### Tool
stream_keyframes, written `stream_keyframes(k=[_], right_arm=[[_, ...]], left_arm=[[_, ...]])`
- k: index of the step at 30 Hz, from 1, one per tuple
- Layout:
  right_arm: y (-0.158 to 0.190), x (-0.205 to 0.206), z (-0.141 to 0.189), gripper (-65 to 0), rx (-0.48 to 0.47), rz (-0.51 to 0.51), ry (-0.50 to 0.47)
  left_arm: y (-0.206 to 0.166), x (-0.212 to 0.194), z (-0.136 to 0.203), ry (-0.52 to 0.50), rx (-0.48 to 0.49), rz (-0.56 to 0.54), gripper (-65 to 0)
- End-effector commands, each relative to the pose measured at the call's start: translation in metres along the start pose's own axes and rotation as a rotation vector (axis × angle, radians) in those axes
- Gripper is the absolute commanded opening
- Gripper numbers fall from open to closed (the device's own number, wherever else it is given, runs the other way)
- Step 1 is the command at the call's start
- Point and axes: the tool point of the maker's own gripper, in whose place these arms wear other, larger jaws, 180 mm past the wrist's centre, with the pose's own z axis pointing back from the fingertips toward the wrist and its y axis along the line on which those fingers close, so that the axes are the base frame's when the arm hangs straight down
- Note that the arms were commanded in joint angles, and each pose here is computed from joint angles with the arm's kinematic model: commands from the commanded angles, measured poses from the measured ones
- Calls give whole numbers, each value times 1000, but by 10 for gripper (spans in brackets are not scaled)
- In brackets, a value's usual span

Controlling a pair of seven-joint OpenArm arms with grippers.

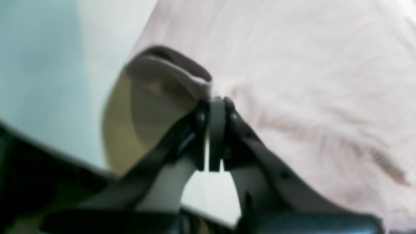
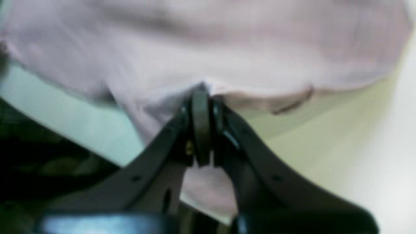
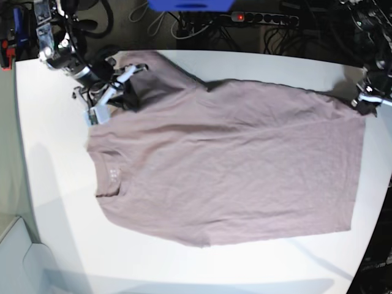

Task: Layout the t-shirt on the table in an organized manner, then fold the t-shirt properly
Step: 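Lift the shirt with both grippers and swing it toward the robot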

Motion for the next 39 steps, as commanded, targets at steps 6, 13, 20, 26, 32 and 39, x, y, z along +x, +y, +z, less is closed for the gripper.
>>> stream_keyframes(k=[6,13,20,26,32,39], right_arm=[[-6,44,-2,-650,1,70,-96],[-8,107,-6,-650,-4,132,-236],[-23,177,8,-650,-54,177,-404],[-49,241,42,-650,-142,172,-591],[-47,289,67,-650,-154,200,-738],[-45,330,104,-650,-159,171,-962]], left_arm=[[-45,84,24,-235,-68,-148,-649],[-70,147,31,-397,-112,-170,-649],[-100,198,28,-496,-184,-194,-649],[-149,246,34,-587,-287,-252,-649],[-209,284,53,-676,-396,-344,-649],[-248,307,75,-752,-468,-395,-649]])
